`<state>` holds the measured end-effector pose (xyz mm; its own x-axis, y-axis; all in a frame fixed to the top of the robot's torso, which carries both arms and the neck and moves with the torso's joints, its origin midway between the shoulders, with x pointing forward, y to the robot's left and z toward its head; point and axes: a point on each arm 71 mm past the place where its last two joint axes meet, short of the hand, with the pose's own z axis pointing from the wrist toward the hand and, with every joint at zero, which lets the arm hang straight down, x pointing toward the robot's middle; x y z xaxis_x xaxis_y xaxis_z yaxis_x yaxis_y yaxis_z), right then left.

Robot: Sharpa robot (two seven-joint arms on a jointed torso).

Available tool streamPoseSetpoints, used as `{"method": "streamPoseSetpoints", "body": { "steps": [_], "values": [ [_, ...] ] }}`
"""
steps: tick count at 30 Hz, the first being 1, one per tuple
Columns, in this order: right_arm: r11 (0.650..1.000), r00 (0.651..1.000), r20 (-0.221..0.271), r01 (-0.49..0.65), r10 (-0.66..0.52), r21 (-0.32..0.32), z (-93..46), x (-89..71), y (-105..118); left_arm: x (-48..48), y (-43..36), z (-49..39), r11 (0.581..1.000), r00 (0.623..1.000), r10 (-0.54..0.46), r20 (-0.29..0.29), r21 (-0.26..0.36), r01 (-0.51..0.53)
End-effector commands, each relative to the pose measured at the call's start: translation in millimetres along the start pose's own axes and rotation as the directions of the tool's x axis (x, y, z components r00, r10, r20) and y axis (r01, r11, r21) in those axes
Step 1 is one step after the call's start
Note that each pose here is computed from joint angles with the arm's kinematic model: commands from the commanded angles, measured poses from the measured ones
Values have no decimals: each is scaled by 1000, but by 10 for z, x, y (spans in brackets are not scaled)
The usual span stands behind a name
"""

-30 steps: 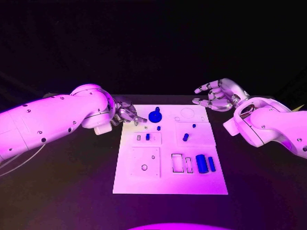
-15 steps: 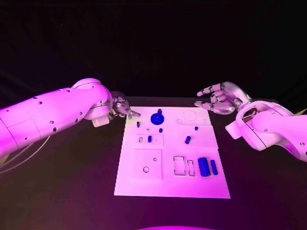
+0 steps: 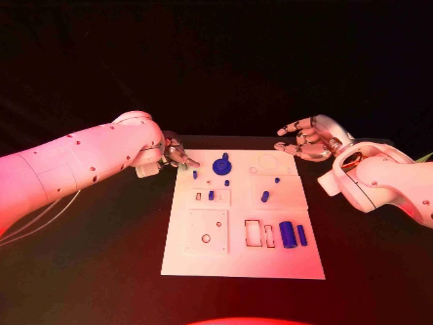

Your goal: Assemble the parts on the task board

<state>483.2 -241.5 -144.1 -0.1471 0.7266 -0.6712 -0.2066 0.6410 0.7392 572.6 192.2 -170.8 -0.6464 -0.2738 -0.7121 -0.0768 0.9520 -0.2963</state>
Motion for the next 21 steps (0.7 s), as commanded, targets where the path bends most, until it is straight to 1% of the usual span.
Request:
{"method": "streamPoseSetpoints", "body": {
  "steps": [1,7,13,21],
  "values": [
    [1000,1000,-15,1,-2,-15,1,17,15,27,-28,19,1000,999,15,-30,7,-14],
    [1000,1000,-15,1,-1,-17,3,23,20,46,-55,43,1000,999,15,-40,7,-15],
    [1000,1000,-16,0,-1,-18,2,26,24,61,-61,60,1000,999,14,-49,7,-13],
    [1000,1000,-18,-1,0,-20,3,34,31,111,-76,90,1000,998,7,-67,8,-6]
  ]
}}
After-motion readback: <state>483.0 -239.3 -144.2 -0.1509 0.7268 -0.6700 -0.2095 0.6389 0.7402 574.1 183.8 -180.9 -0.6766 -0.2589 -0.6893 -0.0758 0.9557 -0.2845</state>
